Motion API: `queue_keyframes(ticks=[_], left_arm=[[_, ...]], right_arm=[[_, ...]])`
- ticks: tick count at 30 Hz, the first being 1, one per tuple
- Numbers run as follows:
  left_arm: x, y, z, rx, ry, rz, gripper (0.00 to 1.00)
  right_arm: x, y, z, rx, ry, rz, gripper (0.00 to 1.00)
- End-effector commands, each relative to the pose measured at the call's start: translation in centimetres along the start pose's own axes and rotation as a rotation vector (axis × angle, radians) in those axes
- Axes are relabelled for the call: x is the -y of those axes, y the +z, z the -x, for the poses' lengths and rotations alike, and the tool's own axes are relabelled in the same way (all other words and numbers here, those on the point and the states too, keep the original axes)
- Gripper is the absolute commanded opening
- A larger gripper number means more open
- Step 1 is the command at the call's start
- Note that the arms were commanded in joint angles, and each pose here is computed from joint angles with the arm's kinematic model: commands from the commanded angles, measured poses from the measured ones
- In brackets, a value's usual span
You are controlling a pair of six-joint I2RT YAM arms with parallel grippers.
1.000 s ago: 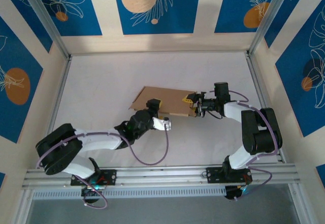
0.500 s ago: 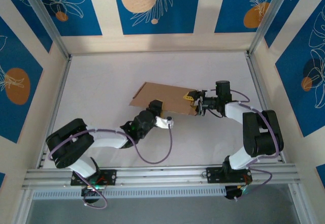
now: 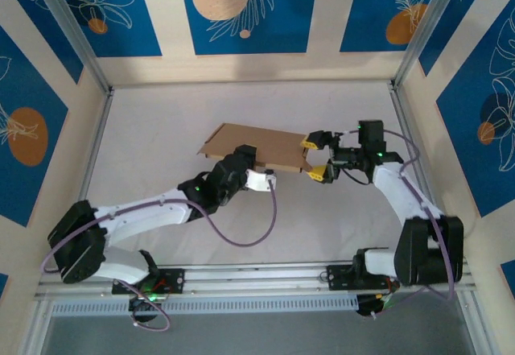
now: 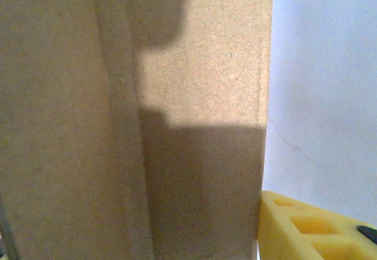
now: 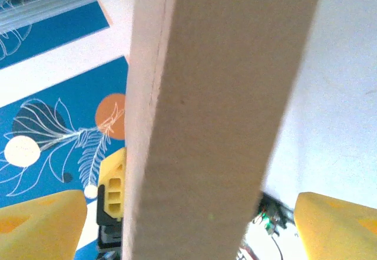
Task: Fold the paper box
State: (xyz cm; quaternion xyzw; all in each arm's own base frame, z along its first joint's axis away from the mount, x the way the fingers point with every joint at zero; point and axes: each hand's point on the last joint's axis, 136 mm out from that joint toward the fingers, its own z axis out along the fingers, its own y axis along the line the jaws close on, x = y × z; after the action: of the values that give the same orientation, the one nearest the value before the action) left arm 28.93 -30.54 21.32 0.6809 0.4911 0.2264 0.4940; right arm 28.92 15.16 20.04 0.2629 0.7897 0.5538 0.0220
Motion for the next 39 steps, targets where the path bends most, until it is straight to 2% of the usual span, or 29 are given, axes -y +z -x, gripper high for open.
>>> queue_keyframes(ticks=[1,3,5,6,9,11,15,17,19,21,24,26,33,39], left_arm=[[0.9,-2.8,-0.2,-0.016,-0.045,-0.184,0.53],[1.2,-4.1,0.0,-0.024,-0.086,-0.287,0.53],[2.2,-5.2,-0.1,-0.05,-0.113,-0.4,0.53],[2.8,-5.7,-0.1,-0.071,-0.13,-0.456,0.53],[4.8,-7.0,-0.2,-0.113,-0.158,-0.613,0.53],[5.6,-7.3,-0.2,-0.127,-0.184,-0.662,0.53],[7.3,-7.5,0.4,-0.13,-0.207,-0.758,0.51],[7.3,-7.0,0.5,-0.142,-0.207,-0.754,0.49],[7.4,-6.6,0.5,-0.131,-0.199,-0.732,0.47],[7.7,-6.4,0.8,-0.087,-0.199,-0.7,0.46],[8.4,-7.2,1.4,-0.009,-0.21,-0.691,0.48],[8.8,-7.4,1.4,-0.006,-0.215,-0.708,0.49],[8.7,-7.3,1.9,-0.016,-0.21,-0.749,0.48],[8.1,-7.1,2.6,0.004,-0.217,-0.75,0.48]], right_arm=[[1.9,-3.7,-1.2,0.1,-0.001,-0.112,0.91],[1.4,-5.6,-1.3,0.182,-0.045,-0.134,0.89],[0.1,-6.8,-1.6,0.231,-0.142,-0.142,0.81],[-0.3,-7.5,-1.7,0.268,-0.205,-0.19,0.75],[-0.9,-9.3,-2.0,0.358,-0.394,-0.369,0.67],[-1.2,-9.8,-2.4,0.373,-0.49,-0.438,0.65],[-1.6,-8.8,-4.2,0.323,-0.698,-0.458,0.6],[-0.6,-9.1,-3.5,0.367,-0.647,-0.486,0.6],[0.5,-8.8,-2.9,0.357,-0.505,-0.439,0.57],[1.5,-7.6,-2.6,0.288,-0.331,-0.337,0.54],[2.8,-5.0,-2.6,0.156,-0.159,-0.218,0.51],[3.8,-3.4,-2.4,0.115,-0.083,-0.172,0.46],[5.6,1.1,-2.7,0.013,0.018,-0.165,0.42],[5.4,3.9,-3.2,-0.044,0.015,-0.18,0.42]])
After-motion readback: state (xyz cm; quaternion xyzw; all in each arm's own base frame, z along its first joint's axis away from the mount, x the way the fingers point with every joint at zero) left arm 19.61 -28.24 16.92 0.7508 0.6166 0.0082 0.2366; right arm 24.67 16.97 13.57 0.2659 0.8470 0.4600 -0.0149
